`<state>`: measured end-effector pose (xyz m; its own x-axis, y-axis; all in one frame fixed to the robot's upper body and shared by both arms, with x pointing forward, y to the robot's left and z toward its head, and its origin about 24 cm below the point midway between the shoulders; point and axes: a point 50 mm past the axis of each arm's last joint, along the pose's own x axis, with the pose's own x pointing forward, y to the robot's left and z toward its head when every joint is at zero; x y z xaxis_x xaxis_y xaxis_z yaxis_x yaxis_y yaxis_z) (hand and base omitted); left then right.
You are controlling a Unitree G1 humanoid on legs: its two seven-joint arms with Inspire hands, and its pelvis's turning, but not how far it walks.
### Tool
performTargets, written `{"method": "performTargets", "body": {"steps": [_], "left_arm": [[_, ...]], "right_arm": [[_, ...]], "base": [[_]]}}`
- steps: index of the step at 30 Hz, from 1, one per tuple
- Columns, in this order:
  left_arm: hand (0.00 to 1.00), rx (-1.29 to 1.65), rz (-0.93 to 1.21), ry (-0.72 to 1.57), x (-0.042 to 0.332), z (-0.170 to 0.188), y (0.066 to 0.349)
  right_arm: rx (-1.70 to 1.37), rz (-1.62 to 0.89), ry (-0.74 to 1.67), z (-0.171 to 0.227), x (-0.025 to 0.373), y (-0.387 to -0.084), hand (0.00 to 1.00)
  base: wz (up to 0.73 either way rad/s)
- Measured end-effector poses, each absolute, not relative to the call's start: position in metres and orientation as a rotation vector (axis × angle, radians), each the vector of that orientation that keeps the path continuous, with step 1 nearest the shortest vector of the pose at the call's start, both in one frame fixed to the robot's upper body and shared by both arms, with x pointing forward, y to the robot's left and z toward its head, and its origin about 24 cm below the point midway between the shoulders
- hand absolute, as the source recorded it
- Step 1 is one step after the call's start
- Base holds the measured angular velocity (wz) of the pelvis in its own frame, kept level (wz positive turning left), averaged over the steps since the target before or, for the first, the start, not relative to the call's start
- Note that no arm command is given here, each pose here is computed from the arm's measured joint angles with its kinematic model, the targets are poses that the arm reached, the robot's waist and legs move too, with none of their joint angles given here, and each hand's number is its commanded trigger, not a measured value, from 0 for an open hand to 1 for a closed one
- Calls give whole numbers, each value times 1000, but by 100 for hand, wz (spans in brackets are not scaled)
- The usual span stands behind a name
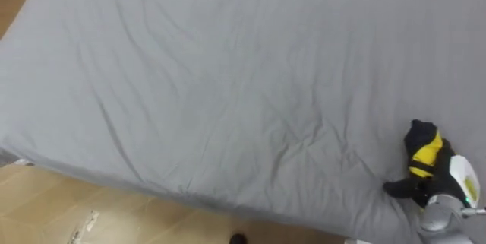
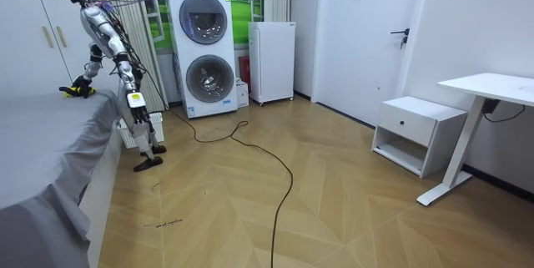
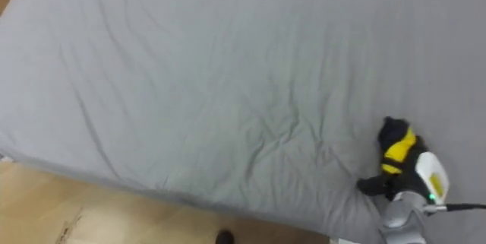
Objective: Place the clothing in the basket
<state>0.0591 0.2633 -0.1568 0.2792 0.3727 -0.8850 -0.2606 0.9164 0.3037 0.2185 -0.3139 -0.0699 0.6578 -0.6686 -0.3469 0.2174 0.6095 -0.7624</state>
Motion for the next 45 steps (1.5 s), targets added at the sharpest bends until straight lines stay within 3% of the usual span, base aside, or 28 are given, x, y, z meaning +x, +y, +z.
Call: {"method": "performTargets", "body": {"steps": [11,19,34,45], "left_arm": [[0,104,379,1168,85,-153,260],[0,98,363,1095,97,-149,259],[0,84,375,1074,83,-147,261],[0,78,398,1175,55,-152,260]], "right_arm": [[-767,-690,665,-46,224,-347,100],[-718,-700,694,-46,220,-354,100],[-464,-730,616,-61,182,-335,100],[-440,-818,534,-45,153,-350,100]], "base": [[0],[-7],[-16],[-32]]}}
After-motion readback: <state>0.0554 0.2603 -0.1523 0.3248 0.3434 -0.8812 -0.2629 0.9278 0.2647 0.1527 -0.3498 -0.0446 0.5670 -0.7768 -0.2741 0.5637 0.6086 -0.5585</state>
